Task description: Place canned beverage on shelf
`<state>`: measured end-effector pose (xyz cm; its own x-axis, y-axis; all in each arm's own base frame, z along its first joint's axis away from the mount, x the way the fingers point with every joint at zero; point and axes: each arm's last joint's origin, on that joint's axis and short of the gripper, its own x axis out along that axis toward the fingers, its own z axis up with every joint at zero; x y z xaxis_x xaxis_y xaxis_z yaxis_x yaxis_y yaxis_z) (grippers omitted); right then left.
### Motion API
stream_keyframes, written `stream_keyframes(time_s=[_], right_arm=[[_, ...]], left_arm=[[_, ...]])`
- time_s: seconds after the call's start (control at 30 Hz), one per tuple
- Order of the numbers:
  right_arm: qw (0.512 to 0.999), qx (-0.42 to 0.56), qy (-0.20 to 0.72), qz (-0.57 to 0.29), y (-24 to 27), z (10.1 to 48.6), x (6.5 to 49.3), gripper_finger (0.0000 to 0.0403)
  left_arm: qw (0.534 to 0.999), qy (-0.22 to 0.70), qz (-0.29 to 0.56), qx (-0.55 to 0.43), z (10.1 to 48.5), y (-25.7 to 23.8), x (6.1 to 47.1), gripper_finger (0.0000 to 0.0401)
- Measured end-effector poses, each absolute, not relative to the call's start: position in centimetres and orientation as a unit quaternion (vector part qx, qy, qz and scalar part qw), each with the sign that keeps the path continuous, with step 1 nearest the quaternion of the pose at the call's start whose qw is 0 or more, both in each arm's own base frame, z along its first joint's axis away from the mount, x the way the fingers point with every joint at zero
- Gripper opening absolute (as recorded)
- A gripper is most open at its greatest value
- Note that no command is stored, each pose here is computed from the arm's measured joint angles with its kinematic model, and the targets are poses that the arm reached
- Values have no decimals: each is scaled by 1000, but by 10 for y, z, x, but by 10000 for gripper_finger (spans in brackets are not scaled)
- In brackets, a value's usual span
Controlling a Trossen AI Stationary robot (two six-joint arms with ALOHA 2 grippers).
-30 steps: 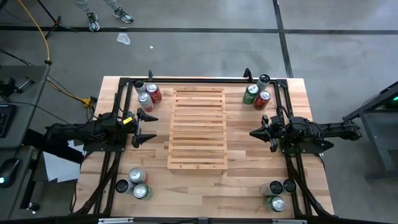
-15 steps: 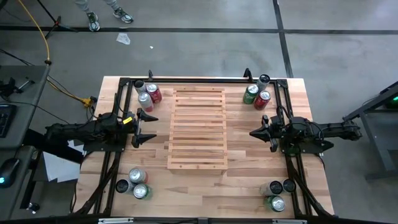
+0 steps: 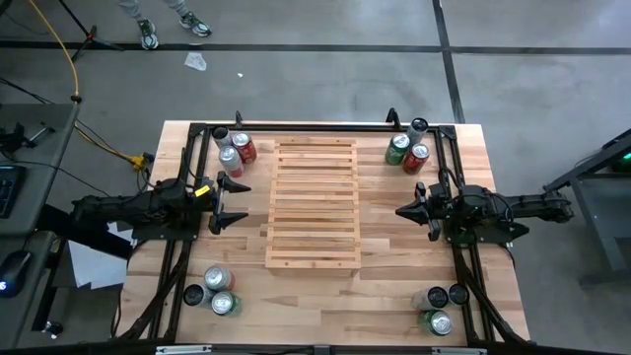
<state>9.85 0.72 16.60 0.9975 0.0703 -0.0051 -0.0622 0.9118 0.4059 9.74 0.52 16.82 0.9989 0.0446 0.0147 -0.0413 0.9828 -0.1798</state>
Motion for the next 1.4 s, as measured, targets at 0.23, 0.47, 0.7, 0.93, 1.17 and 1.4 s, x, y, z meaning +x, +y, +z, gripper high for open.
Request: stream_keyframes(time_s=[0.23,0.47,0.7,0.93,1.17,1.4], right_arm=[[978,207,9,34,7,166,98,0],[978,207,10,34,7,166,98,0],[978,207,10,34,7,166,98,0],[978,207,10,34,7,166,98,0],[978,207,10,34,7,166,98,0],[976,216,7,33,7,166,98,0]], left_arm=[[996,-9,22,-90,168,5,97,392],[996,-9,22,-90,168,5,97,392],[996,-9,22,-90,168,5,97,392],[996,-9,22,-90,168,5,97,392],[996,-9,22,-90,168,5,97,392],[996,-9,22,-90,168,5,97,392]])
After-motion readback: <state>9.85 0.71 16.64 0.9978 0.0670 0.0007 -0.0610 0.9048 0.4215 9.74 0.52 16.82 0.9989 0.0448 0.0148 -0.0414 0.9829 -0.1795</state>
